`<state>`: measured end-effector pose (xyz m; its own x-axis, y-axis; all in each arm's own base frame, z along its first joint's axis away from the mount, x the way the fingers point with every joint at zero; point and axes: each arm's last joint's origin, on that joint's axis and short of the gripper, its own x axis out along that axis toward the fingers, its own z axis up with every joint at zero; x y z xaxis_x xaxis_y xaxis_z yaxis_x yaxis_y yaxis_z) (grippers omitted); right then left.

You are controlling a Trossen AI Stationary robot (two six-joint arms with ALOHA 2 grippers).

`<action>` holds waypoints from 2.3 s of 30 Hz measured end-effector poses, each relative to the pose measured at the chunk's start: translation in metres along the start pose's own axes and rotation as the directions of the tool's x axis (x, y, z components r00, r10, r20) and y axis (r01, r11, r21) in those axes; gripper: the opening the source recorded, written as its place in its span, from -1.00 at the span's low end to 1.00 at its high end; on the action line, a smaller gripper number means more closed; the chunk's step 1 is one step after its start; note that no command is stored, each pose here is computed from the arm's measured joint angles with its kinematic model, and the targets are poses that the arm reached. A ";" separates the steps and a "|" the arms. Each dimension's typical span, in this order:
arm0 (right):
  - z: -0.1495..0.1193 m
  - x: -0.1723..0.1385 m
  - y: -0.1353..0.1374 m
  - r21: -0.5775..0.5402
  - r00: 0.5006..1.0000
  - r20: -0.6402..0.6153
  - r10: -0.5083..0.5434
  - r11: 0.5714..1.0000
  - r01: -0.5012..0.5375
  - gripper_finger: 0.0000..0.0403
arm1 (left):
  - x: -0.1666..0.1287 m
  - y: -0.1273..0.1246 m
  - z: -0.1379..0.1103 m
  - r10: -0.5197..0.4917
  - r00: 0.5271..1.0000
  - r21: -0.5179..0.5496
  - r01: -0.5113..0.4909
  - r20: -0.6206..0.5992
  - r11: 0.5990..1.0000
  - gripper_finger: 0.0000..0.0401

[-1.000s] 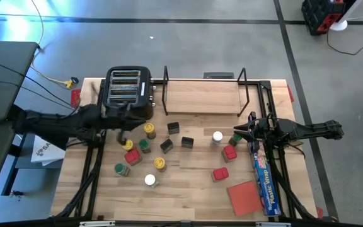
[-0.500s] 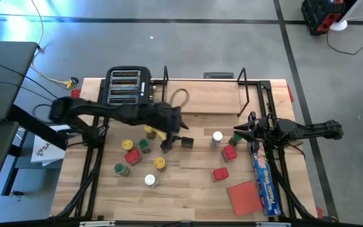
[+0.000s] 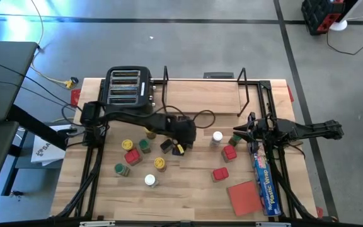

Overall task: Shelf spices
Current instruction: Put the bottom right black seasoning can on the shelf

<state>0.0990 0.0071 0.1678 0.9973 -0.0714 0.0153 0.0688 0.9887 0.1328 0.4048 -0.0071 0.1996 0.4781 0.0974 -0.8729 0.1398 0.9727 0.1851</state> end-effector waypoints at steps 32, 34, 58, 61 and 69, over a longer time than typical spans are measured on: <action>0.000 0.000 0.000 0.000 1.000 0.000 -0.001 1.000 0.001 -0.58 | -0.088 0.181 0.005 0.182 0.983 -0.032 -0.182 -0.009 0.983 -0.41; 0.000 0.000 0.000 0.000 1.000 0.001 -0.001 1.000 0.001 -0.58 | -0.090 0.204 -0.011 0.181 0.983 -0.025 -0.182 -0.023 0.983 -0.41; 0.000 0.000 0.000 0.000 1.000 0.002 -0.003 1.000 0.003 -0.58 | -0.028 0.278 -0.074 0.173 0.972 -0.053 -0.184 -0.161 0.982 -0.32; 0.000 0.000 0.000 0.000 1.000 0.002 -0.003 1.000 0.003 -0.58 | -0.029 0.281 -0.077 0.176 0.971 -0.069 -0.189 -0.163 0.980 -0.28; 0.000 0.000 0.000 0.000 1.000 0.001 0.000 1.000 0.000 -0.58 | -0.031 0.288 -0.086 0.148 0.978 -0.120 -0.166 -0.147 0.979 -0.08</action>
<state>0.0990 0.0071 0.1680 0.9973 -0.0713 0.0168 0.0684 0.9888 0.1329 0.3561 0.2882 0.2413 0.3608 0.2703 -0.8926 -0.0469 0.9611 0.2721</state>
